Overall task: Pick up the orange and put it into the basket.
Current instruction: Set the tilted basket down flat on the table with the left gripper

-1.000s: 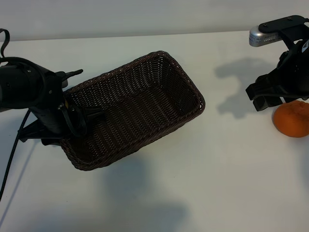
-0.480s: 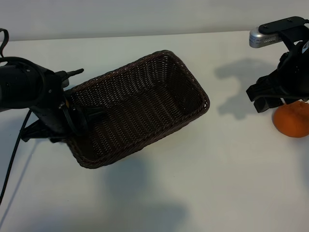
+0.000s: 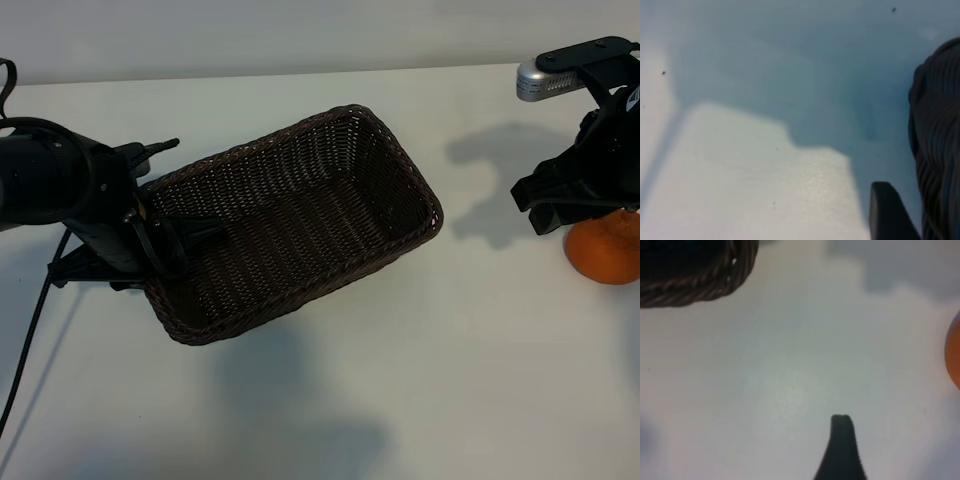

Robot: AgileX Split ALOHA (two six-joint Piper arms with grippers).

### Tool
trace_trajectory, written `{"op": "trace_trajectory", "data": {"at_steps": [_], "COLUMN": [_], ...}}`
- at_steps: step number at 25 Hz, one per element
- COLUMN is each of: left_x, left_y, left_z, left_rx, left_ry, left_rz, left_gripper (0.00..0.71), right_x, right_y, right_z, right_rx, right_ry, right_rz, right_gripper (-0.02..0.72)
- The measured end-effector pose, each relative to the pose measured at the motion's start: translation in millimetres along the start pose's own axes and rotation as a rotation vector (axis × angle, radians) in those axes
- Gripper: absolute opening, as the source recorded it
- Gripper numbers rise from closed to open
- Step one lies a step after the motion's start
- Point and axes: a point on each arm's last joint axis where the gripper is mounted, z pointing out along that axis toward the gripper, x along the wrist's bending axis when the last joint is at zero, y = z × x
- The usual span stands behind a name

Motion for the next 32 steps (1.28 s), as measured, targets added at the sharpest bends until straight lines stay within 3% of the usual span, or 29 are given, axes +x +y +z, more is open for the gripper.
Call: {"op": "trace_trajectory", "data": {"at_steps": [5, 8, 16, 25, 32], "left_x": [-4.4, 0.5, 27.9, 41.2, 42.4], "left_y": [0, 2, 9, 19, 23], "left_z": [-13, -24, -57, -70, -69], "left_rx": [-0.021, -0.041, -0.076, -0.085, -0.119], "left_ry": [-0.078, -0.094, -0.159, -0.373, -0.373], "left_rz": [0.037, 0.048, 0.096, 0.097, 0.12], "left_gripper": [0.205, 0.143, 0.14, 0.14, 0.139], "right_x": [0, 0, 0, 0, 0], "right_y": [0, 0, 0, 0, 0], "right_z": [0, 0, 0, 0, 0], "right_rx": [0.001, 0.001, 0.001, 0.001, 0.001], "right_ry": [0.0, 0.0, 0.0, 0.0, 0.0], "right_rz": [0.0, 0.0, 0.0, 0.0, 0.0], "right_gripper": [0.537, 0.537, 0.536, 0.535, 0.535]}}
